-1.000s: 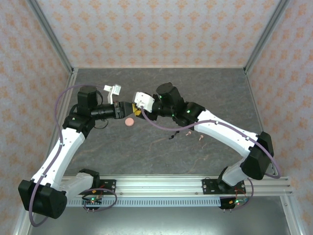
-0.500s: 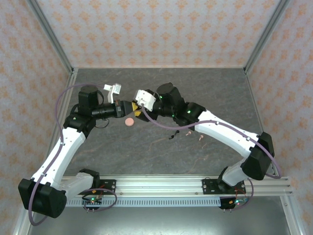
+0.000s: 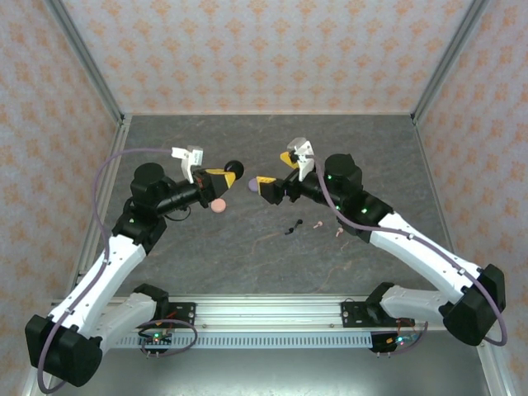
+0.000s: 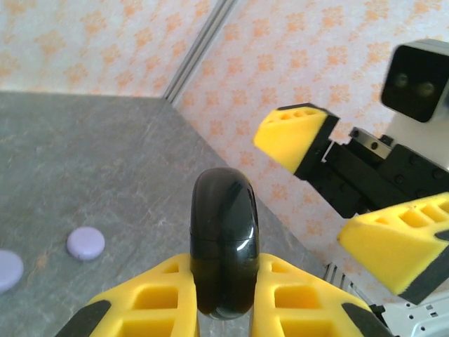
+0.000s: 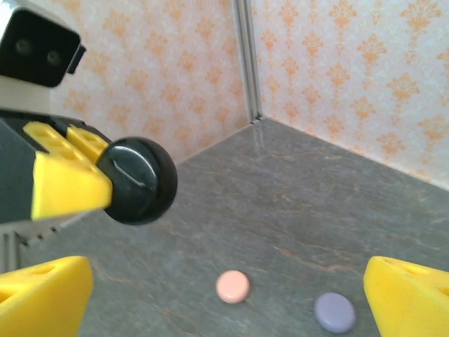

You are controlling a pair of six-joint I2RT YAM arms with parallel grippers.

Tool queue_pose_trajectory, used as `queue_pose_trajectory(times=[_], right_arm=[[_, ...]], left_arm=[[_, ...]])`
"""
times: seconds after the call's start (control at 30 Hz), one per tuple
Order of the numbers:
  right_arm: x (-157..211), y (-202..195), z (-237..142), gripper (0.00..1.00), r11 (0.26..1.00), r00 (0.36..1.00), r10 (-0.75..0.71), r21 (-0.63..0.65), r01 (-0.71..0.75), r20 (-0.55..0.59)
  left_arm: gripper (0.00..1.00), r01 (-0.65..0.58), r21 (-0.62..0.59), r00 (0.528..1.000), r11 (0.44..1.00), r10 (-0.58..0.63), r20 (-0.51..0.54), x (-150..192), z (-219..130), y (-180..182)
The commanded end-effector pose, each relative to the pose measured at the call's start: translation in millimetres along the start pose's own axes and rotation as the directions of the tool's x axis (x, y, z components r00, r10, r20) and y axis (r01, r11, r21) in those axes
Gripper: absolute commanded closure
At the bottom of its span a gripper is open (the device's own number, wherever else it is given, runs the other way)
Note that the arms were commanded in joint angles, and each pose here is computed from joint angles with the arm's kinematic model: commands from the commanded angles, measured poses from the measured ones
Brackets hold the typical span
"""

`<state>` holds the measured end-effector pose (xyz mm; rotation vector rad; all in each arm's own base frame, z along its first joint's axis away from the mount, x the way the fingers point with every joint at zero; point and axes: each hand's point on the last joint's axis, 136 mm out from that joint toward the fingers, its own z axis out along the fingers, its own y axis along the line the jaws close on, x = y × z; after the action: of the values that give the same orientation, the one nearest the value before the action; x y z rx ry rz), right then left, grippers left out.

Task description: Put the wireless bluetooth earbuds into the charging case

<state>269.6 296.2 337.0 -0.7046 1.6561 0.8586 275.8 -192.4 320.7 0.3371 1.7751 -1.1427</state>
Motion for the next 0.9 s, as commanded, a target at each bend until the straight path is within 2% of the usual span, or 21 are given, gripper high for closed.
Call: queue_pose_trajectory(times=[0.0, 0.13, 0.4, 0.87], right_arm=[[-33, 23, -1, 0.00, 0.989, 0.993, 0.102, -0.116, -0.094, 0.064], [-33, 20, 10, 0.00, 0.988, 0.993, 0.109, -0.114, -0.105, 0.033], [-28, 8, 27, 0.12, 0.991, 0.993, 0.119, -0.065, -0.118, 0.008], [-19, -12, 38, 0.14, 0.986, 0.985, 0.168, 0.017, -0.168, -0.028]], left_arm=[[0.98, -0.165, 0.039, 0.983, 0.986, 0.161, 0.087, -20, 1, -19], [1.00, -0.196, 0.061, 0.979, 0.979, 0.192, 0.062, -17, 6, -26], [1.00, -0.217, 0.077, 0.976, 0.973, 0.214, 0.039, -11, 11, -31], [1.00, -0.235, 0.090, 0.972, 0.968, 0.233, 0.032, -11, 10, -36]])
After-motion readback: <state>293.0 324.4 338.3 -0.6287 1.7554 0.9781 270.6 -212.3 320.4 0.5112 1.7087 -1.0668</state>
